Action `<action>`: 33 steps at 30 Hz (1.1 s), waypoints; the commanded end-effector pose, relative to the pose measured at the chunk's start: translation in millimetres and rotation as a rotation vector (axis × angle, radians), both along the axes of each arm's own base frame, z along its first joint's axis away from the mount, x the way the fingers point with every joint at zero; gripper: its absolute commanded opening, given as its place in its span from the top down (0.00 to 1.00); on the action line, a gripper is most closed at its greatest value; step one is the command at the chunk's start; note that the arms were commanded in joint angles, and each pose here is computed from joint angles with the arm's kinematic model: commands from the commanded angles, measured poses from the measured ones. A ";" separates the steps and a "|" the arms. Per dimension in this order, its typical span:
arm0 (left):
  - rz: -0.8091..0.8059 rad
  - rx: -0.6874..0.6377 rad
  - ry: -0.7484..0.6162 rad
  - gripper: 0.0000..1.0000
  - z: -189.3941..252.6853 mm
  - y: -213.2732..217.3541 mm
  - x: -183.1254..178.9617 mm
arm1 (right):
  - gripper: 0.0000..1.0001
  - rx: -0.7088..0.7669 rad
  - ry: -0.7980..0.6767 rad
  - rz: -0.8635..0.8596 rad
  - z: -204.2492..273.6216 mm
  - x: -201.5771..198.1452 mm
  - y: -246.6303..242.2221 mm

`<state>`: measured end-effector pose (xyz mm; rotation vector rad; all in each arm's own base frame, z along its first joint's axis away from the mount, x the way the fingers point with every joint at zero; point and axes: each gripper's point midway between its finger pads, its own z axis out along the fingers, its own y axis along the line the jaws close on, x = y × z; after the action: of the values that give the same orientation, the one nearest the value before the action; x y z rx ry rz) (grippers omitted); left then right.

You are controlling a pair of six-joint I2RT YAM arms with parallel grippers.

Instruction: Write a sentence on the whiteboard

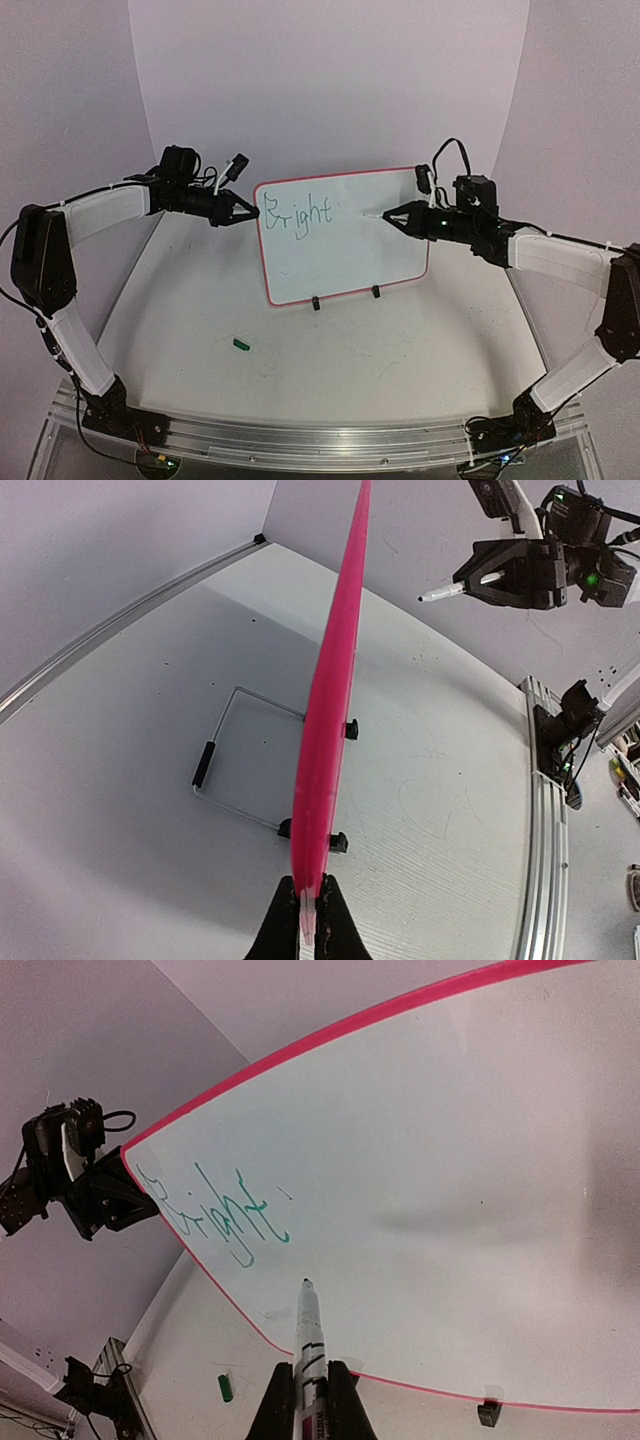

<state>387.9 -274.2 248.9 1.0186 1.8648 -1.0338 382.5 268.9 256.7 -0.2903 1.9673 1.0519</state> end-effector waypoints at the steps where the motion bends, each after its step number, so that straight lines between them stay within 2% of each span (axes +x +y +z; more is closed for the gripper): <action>1: -0.007 0.026 0.005 1.00 6.4 -2.7 -10.8 | 1.00 0.021 -0.044 0.040 11.5 2.0 6.8; 33: -0.001 0.041 0.002 1.00 3.9 -1.7 -10.5 | 1.00 0.035 -0.064 0.078 16.4 36.1 29.8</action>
<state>385.9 -274.5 248.7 1.0230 1.8746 -1.0181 407.0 293.2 248.1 -0.3581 1.9736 1.1076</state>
